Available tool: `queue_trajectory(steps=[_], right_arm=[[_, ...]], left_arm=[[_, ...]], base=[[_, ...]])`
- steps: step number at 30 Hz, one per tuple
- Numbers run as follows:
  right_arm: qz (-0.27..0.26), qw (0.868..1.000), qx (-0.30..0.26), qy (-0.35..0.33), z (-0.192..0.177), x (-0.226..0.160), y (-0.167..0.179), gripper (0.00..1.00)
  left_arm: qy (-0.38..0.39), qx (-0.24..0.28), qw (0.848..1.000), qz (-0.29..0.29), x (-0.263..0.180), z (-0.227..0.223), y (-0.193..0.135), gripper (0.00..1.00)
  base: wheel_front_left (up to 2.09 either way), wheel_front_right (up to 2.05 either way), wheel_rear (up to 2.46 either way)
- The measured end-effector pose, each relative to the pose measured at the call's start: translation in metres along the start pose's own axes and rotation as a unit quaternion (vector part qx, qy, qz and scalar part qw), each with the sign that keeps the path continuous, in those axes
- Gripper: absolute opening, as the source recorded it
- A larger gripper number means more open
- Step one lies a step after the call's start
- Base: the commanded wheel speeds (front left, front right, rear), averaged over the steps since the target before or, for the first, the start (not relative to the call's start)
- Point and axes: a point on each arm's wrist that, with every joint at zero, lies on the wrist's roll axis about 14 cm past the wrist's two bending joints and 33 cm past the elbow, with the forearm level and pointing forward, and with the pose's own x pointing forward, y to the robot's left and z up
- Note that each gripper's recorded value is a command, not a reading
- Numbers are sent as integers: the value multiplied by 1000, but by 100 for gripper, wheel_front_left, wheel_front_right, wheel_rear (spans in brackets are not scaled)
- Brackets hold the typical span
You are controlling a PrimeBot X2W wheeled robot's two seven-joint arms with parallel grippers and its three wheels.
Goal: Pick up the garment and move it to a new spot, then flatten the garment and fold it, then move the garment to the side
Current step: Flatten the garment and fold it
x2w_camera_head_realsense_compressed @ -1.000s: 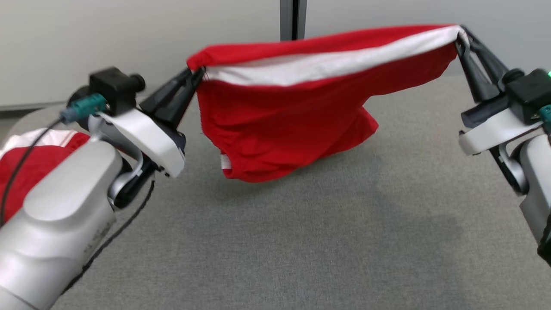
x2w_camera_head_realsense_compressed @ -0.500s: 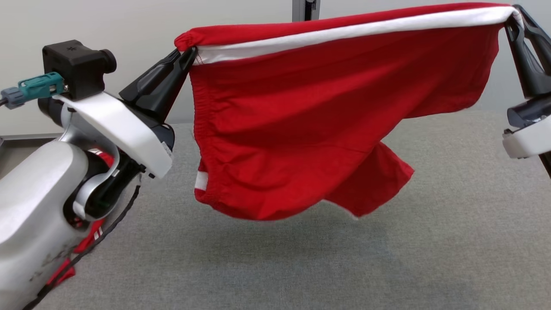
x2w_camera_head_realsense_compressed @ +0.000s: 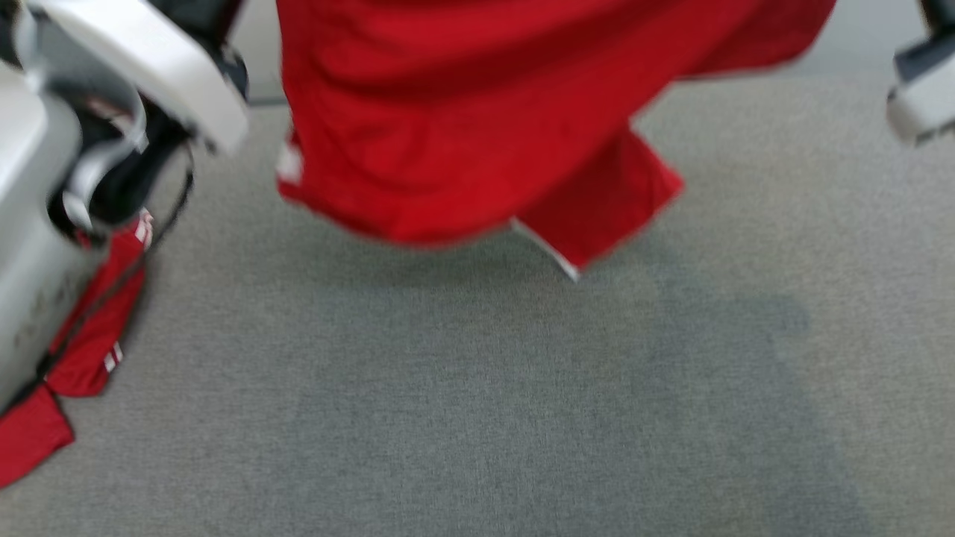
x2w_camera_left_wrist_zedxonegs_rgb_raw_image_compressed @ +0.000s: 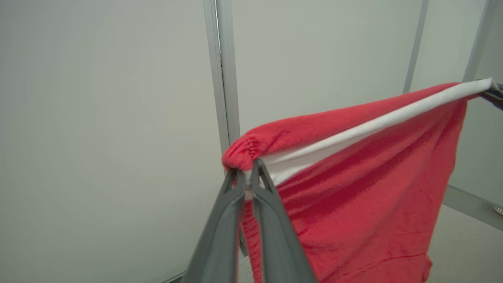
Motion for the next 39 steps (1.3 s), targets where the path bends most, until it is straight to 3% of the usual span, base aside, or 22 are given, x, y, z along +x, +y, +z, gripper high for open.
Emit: queue_trajectory(steps=[9,13,16,21,24,30,39], right_arm=[[-38,996,-52,-62,-12,96,-29,0],[-35,996,-57,-56,-45,118,-14,0],[-11,999,-31,-28,-83,125,19,0],[49,997,4,67,-167,102,86,0],[87,990,14,110,-198,81,121,0],[125,982,10,144,-216,41,145,0],[167,972,-12,167,-211,-12,154,0]], left_arm=[[-100,67,992,47,90,18,61,0],[-111,100,987,55,116,-6,75,0],[-84,92,991,45,129,-45,75,0],[7,60,998,19,124,-142,57,0],[46,53,997,14,107,-178,50,0],[103,29,994,24,60,-223,43,0],[164,51,985,1,-3,-249,12,0]], base=[[0,0,0],[0,0,0],[0,0,0],[0,0,0],[0,0,0],[0,0,0],[0,0,0]])
